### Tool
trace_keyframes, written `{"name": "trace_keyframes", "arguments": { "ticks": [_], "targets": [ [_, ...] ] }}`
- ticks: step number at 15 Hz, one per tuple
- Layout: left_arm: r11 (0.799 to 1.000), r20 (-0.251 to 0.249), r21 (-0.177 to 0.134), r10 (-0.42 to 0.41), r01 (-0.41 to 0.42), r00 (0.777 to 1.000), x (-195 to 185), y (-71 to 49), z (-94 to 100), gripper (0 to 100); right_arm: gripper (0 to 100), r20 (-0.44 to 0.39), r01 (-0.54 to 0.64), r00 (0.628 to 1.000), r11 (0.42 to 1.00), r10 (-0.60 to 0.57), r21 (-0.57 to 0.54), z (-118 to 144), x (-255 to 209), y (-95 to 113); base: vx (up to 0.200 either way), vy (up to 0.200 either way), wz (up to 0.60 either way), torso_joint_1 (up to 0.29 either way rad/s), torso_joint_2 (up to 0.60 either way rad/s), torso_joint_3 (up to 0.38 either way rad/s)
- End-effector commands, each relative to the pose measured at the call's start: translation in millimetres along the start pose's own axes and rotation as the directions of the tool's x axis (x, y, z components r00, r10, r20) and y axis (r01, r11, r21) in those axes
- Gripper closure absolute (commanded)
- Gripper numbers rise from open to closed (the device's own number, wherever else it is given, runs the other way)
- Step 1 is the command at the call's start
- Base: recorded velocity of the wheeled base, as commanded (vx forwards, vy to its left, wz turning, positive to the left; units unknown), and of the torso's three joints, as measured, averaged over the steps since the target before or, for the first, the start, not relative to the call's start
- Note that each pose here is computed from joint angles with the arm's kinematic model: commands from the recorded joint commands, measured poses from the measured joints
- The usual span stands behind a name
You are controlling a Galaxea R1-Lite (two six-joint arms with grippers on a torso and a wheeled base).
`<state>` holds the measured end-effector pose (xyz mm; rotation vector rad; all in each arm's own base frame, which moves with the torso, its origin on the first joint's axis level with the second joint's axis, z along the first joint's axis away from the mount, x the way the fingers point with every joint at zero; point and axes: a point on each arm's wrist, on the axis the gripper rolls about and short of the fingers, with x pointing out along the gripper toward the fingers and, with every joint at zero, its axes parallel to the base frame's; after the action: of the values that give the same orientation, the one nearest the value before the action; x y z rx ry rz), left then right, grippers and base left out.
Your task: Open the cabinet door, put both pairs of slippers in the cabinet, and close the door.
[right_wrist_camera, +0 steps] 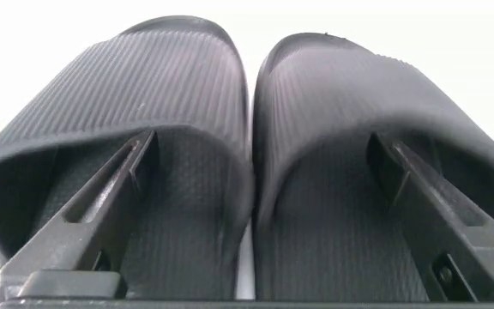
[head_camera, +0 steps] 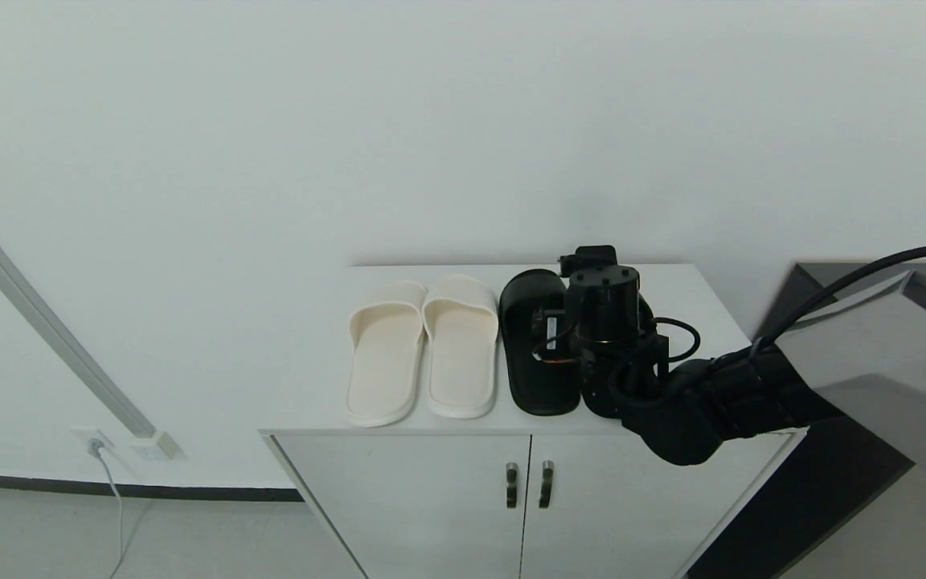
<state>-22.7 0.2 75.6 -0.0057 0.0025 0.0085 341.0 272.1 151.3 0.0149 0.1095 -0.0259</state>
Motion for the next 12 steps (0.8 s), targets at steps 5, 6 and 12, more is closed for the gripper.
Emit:
{"name": "trace_keyframes", "arguments": {
  "ticks": [5, 6, 12],
  "targets": [
    [1.000, -0.002, 0.000, 0.001, -0.001, 1.000, 0.2, 0.0, -0.2, 100, 100, 0.003, 0.007, 1.000, 1.000, -0.007, 0.003, -1.6, 5.9, 0.3, 0.000, 0.000, 0.00, 0.000, 0.00, 0.000],
    [1.000, -0.001, 0.000, 0.001, -0.001, 1.000, 0.1, 0.0, 0.2, 100, 100, 0.008, 0.004, 1.000, 1.000, -0.004, 0.006, 0.4, 4.3, 0.9, 0.000, 0.000, 0.00, 0.000, 0.00, 0.000],
    [1.000, -0.002, 0.000, 0.001, -0.001, 1.000, 0.2, 0.0, -0.2, 100, 100, 0.035, -0.064, 0.997, 0.998, 0.063, 0.016, 32.9, -47.6, -9.6, 0.000, 0.000, 0.00, 0.000, 0.00, 0.000]
  ]
}}
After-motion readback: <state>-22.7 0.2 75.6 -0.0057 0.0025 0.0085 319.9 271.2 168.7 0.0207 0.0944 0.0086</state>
